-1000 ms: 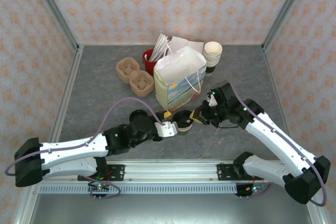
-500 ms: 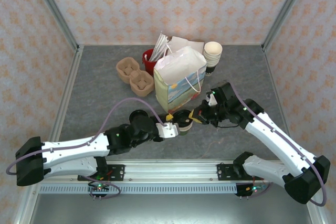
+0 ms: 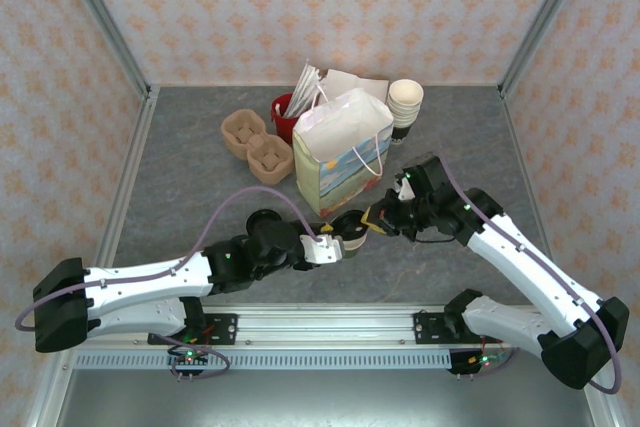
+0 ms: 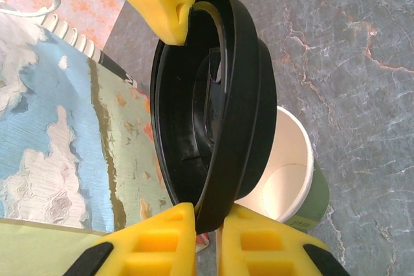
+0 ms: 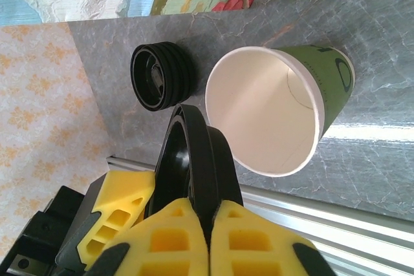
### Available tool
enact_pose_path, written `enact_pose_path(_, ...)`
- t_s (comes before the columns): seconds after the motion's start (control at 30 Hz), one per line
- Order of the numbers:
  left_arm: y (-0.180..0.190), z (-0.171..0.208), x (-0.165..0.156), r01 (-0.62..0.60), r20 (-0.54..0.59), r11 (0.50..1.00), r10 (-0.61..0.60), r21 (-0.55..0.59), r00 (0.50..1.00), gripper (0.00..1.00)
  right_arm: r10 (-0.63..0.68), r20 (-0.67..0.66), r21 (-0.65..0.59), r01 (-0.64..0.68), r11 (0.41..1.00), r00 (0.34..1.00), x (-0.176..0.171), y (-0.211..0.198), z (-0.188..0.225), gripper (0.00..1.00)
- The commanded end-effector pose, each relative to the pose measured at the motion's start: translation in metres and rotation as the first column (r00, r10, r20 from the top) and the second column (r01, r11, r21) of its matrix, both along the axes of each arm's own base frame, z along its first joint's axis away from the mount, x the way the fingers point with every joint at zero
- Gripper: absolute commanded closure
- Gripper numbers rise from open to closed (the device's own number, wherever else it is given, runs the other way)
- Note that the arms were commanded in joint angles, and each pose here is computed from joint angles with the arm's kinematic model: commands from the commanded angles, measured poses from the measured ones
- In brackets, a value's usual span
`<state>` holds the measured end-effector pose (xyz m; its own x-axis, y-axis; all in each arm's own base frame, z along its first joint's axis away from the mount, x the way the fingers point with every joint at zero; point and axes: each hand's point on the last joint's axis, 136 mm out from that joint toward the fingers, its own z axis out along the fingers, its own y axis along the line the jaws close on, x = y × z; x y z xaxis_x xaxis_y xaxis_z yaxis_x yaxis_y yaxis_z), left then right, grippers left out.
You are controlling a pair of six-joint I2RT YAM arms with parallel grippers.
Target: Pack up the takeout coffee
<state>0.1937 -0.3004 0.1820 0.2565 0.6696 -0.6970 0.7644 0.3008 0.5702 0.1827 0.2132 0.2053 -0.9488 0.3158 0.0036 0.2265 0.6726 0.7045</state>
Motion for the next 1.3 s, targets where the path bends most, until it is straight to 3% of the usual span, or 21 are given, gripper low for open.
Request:
enact_pose_path(0.0,-0.012,0.038,-0.002,0.001,-0.019,0.99,-0.004,-0.14,1.0,0.88,-0.001,0.065,0.017,0.0,1.0,0.998,0.001,-0.002,0.02,0.85)
enact_pose_path(0.1,-0.014,0.038,-0.005,-0.011,-0.092,0.983,-0.006,-0.183,0.996,0.88,-0.029,0.101,0.054,0.023,0.998,0.995,0.003,-0.003,0.032,0.71)
enact_pose_path(0.3,-0.015,0.04,-0.009,-0.048,-0.204,0.968,-0.004,-0.247,0.979,0.87,-0.124,0.193,0.008,0.125,0.992,0.973,0.008,-0.031,0.05,0.59)
enact_pose_path(0.53,-0.012,0.047,-0.013,-0.103,-0.317,0.953,0.008,-0.285,0.948,0.85,-0.181,0.309,-0.054,0.207,0.977,0.934,0.012,-0.057,0.072,0.53)
enact_pose_path(0.67,-0.005,0.061,-0.01,-0.209,-0.411,0.906,0.043,-0.369,0.91,0.84,-0.177,0.349,-0.082,0.219,0.972,0.92,0.013,-0.064,0.072,0.53)
enact_pose_path(0.83,0.008,0.066,-0.004,-0.413,-0.627,0.821,0.088,-0.394,0.774,0.87,-0.175,0.388,-0.074,0.22,0.973,0.905,0.016,-0.066,0.063,0.54)
enact_pose_path(0.97,0.011,0.06,-0.011,-0.535,-0.779,0.765,0.07,-0.358,0.623,0.87,-0.15,0.392,-0.061,0.188,0.98,0.908,0.017,-0.058,0.052,0.54)
enact_pose_path(1.17,0.012,0.054,-0.021,-0.678,-0.912,0.668,-0.004,-0.309,0.411,0.87,-0.118,0.389,-0.049,0.149,0.988,0.914,0.017,-0.051,0.041,0.54)
enact_pose_path(1.27,0.008,0.04,-0.025,-0.722,-0.953,0.641,-0.051,-0.259,0.298,0.87,-0.109,0.374,-0.041,0.133,0.99,0.921,0.016,-0.047,0.031,0.54)
